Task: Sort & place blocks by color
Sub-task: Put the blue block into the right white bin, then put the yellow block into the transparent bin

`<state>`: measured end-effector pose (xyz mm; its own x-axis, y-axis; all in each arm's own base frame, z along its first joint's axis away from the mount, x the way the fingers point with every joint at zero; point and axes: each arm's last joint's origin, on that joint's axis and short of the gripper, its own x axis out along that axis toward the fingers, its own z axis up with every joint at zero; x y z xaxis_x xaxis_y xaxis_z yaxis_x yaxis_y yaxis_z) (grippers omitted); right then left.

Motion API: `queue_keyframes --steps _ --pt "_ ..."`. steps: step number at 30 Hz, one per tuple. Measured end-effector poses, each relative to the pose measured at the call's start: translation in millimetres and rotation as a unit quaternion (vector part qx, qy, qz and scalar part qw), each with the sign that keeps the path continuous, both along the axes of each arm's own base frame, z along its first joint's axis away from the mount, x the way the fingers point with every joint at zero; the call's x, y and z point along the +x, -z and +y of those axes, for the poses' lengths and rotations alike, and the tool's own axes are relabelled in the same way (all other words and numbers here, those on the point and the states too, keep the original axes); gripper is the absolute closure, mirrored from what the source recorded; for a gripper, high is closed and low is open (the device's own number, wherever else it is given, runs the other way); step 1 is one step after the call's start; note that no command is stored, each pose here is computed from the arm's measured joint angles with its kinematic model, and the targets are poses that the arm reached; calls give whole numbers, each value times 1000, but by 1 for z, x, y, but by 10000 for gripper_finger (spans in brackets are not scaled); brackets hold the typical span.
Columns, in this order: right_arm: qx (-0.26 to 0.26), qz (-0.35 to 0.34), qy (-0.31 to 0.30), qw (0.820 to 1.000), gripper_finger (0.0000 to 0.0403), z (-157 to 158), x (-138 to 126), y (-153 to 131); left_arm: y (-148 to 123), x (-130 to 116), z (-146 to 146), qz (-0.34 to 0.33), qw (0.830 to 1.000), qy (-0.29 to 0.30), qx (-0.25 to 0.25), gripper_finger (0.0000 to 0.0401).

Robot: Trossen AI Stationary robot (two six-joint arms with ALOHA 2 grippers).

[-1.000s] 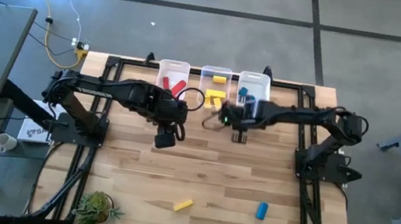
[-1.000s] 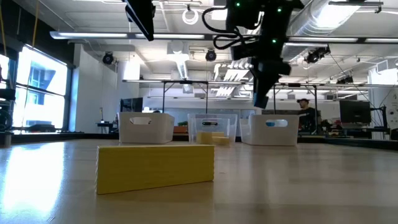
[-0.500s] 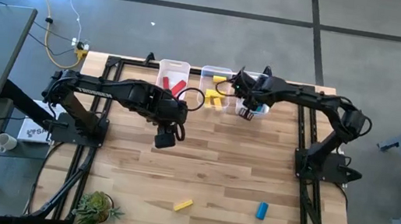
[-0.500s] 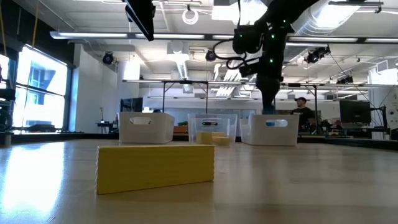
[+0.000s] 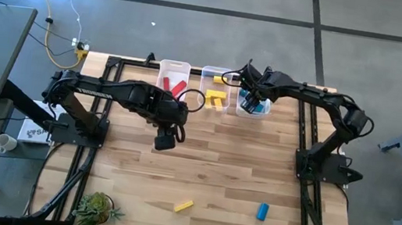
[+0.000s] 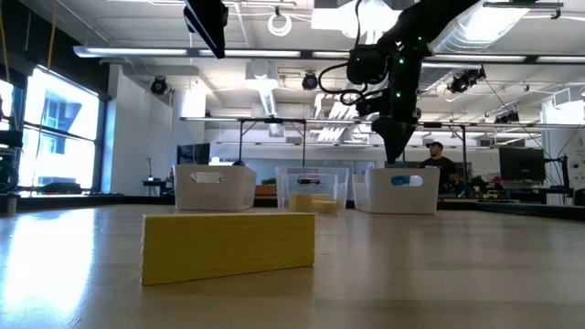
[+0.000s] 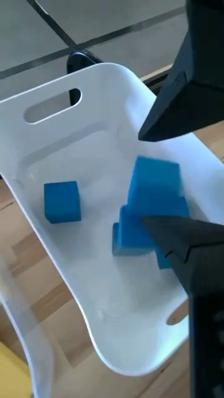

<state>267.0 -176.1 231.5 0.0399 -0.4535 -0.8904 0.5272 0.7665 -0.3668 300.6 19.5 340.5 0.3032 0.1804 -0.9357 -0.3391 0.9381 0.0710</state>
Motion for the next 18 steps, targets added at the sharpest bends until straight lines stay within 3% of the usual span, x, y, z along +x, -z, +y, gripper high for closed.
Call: queue_keyframes --steps 13,18 --pt "-1 -6 5 1000 192 0 1 0 -1 3 -36 -31 998 -43 -32 247" --pt "9 -16 15 1000 192 1 1 0 -1 6 -55 -66 994 -80 -18 247"
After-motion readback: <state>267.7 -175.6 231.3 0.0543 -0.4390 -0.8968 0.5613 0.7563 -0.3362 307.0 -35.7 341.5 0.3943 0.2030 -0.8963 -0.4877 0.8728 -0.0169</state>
